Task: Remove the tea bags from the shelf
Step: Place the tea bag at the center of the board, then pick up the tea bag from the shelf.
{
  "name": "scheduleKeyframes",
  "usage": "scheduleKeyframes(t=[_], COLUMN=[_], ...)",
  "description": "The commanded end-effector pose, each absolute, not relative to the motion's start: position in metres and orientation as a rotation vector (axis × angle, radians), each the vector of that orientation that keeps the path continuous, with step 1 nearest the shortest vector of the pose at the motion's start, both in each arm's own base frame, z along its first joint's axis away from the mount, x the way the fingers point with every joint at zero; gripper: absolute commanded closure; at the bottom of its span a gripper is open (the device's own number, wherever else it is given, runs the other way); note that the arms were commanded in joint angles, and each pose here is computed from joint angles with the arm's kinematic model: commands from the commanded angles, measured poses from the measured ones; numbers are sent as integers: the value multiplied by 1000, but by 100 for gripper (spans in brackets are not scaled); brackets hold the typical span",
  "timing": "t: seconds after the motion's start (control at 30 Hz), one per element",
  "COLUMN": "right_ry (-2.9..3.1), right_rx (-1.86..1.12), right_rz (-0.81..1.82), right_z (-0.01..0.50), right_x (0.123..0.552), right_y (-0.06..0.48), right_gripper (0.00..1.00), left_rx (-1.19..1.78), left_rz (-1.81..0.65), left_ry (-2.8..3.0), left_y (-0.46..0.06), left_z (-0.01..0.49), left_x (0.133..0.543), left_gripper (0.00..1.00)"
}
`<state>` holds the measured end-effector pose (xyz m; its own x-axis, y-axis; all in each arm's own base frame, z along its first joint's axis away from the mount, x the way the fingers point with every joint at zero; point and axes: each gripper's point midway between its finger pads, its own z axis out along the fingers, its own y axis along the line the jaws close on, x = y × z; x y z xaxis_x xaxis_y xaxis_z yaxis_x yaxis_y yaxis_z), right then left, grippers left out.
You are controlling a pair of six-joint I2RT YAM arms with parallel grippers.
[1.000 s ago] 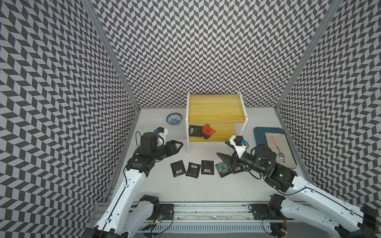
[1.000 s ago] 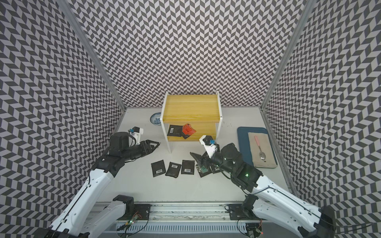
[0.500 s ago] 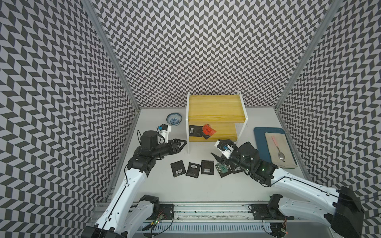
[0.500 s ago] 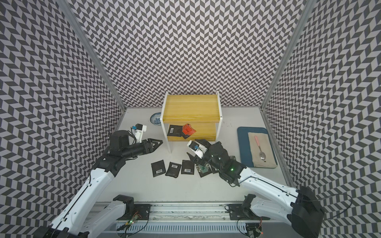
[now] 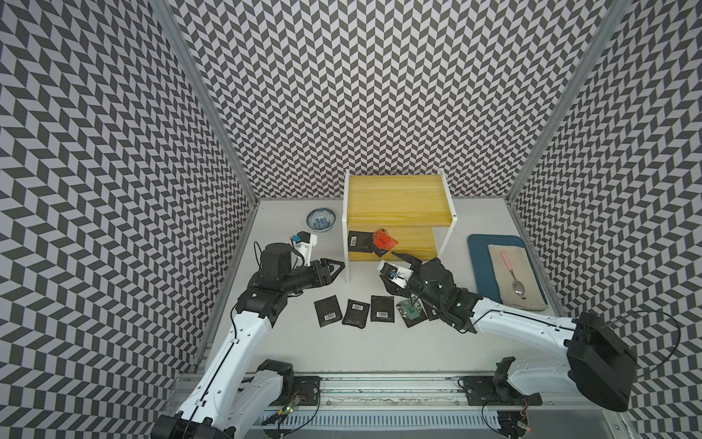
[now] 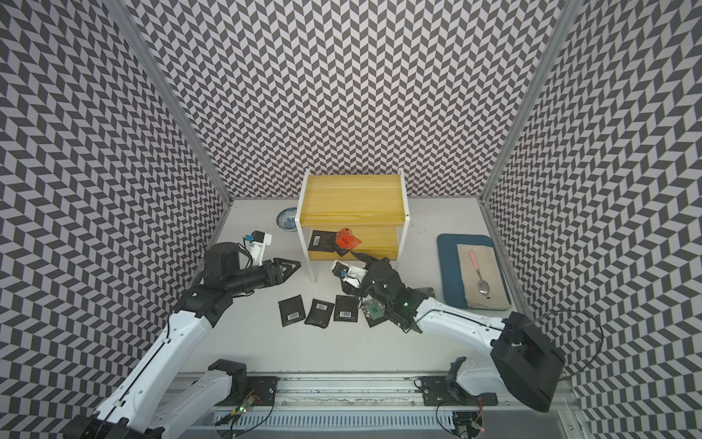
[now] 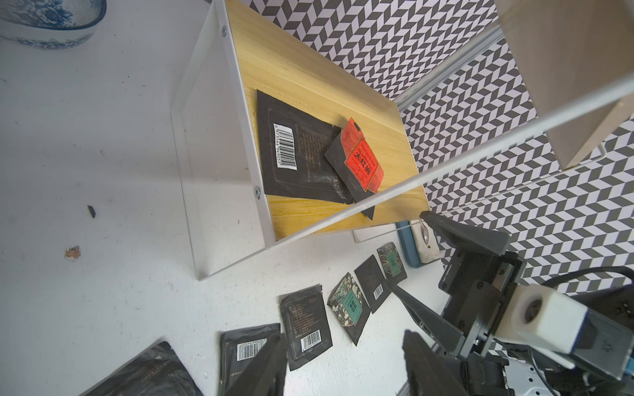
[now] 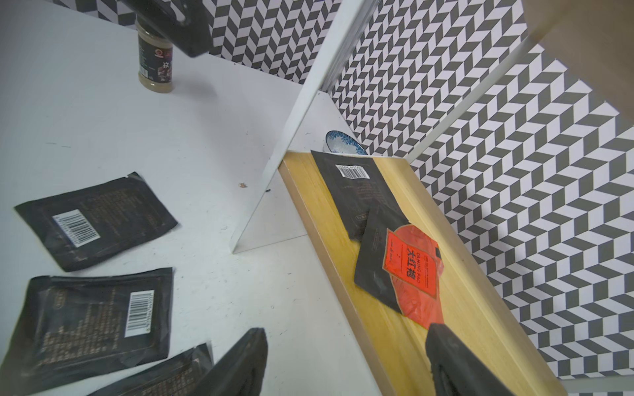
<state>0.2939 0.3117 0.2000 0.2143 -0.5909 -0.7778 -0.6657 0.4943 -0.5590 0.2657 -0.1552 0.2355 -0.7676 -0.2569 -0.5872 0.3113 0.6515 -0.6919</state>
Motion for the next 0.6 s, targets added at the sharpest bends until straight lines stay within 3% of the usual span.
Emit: scheduleKeyframes(t=[0.0, 0.57], right_ry=[1371, 1382], right_rx=[-1102, -1153], right_rz=[40, 2], right_z=[227, 208], right_x=[308, 332], right_y=[323, 347], right_gripper=[23, 29], left_rx=[69, 65], left_rz=[-1088, -1074], left_ry=[2178, 2180], left_y=[-157, -155], left_z=[235, 234], left_x=[265, 267], left_gripper=[43, 43])
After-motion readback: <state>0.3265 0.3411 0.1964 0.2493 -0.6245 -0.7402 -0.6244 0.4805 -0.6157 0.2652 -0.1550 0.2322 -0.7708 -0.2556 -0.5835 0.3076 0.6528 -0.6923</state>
